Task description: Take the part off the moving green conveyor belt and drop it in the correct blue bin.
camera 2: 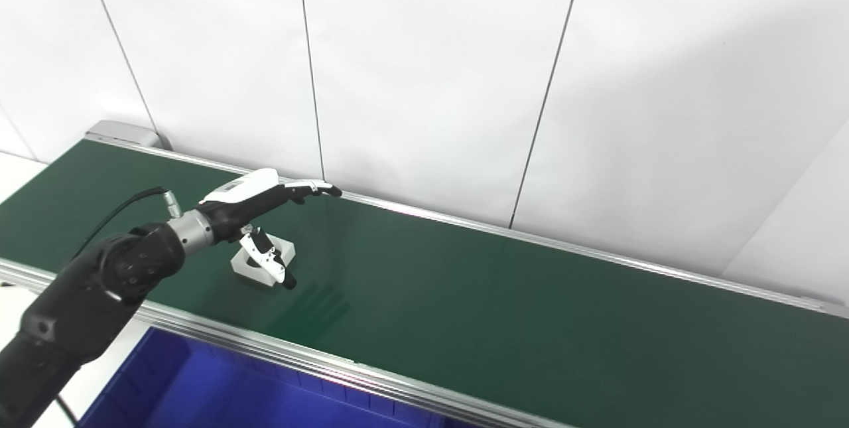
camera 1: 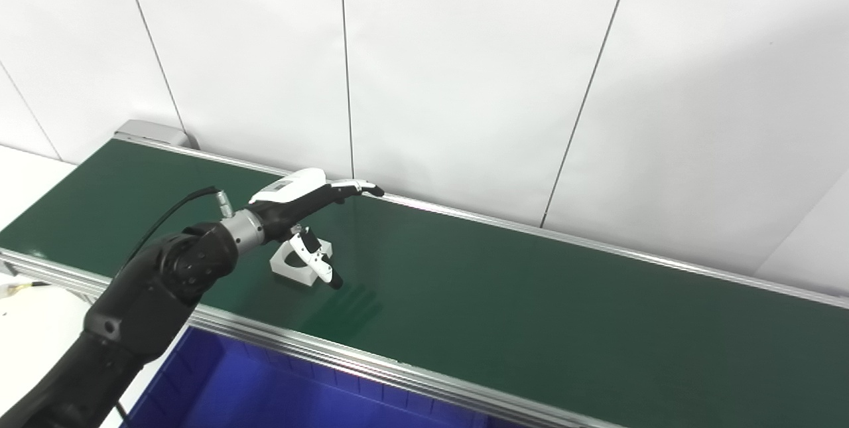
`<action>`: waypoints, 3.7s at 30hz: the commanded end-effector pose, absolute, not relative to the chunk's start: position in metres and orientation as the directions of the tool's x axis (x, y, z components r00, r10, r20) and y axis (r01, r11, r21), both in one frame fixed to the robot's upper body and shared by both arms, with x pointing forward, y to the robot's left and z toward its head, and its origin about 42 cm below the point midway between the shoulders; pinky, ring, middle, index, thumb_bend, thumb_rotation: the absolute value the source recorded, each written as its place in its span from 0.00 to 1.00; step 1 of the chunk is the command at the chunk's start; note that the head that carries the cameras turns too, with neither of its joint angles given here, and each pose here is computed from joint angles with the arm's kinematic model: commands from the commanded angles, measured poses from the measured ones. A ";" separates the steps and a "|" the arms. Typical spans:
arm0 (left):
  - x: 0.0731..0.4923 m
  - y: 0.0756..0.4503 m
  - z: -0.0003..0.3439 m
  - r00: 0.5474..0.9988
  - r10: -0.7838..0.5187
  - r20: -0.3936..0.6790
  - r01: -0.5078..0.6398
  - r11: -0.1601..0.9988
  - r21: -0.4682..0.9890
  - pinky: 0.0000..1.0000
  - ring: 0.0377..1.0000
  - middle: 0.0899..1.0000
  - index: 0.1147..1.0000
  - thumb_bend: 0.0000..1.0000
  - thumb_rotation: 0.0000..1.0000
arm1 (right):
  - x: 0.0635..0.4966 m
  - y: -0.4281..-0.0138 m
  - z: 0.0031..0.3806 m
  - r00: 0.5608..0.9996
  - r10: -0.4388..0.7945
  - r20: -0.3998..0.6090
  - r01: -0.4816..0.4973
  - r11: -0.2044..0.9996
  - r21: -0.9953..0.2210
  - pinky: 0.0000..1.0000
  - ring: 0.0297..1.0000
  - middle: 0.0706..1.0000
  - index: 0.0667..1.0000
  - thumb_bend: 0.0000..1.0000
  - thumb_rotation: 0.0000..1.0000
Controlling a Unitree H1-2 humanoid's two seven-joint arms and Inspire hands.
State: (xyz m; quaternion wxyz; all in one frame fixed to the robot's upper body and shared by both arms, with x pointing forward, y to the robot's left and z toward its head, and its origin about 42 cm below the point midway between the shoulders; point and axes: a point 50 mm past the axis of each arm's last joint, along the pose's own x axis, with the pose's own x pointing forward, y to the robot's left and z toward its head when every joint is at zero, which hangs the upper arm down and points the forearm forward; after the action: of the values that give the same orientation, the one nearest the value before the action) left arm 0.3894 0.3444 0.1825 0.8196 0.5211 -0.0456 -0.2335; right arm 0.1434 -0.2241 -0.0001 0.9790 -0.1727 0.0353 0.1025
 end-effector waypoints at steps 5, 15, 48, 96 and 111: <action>0.408 0.354 0.206 0.901 -0.394 -0.179 0.296 0.261 0.919 0.90 0.96 0.95 0.88 0.89 0.10 | 0.147 -0.222 0.009 0.982 0.187 -0.021 -0.184 0.932 -0.313 0.76 0.82 0.85 0.90 0.81 0.22; 0.412 0.349 0.185 0.879 -0.403 -0.253 0.322 0.111 0.940 0.95 0.95 0.93 0.85 0.92 0.07 | 0.145 -0.222 0.011 0.983 0.184 -0.012 -0.178 0.930 -0.321 0.80 0.82 0.85 0.90 0.81 0.23; 0.412 0.320 0.133 0.928 -0.320 -0.189 0.251 0.166 0.954 0.33 0.40 0.44 0.56 0.50 0.00 | 0.138 -0.221 0.017 0.984 0.177 0.003 -0.167 0.936 -0.309 0.82 0.82 0.85 0.90 0.79 0.25; 0.305 0.306 0.193 0.841 -0.483 0.244 0.215 0.712 0.669 0.25 0.35 0.41 0.48 0.49 0.00 | 0.146 -0.192 0.044 0.984 0.165 0.072 -0.134 0.939 -0.315 0.78 0.78 0.82 0.87 0.89 0.47; 0.239 0.278 0.115 0.838 -0.546 0.018 0.435 0.688 0.581 0.30 0.37 0.43 0.46 0.49 0.00 | 0.146 -0.190 0.050 0.986 0.144 0.082 -0.113 0.945 -0.308 0.76 0.77 0.80 0.86 0.90 0.46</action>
State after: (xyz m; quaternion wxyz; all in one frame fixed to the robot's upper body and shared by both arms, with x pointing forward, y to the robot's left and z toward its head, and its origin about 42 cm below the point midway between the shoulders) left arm 0.2365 0.2785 0.1074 0.9187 0.2839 -0.0668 -0.2663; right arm 0.1431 -0.1929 0.0389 0.9841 -0.1609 -0.0295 0.0694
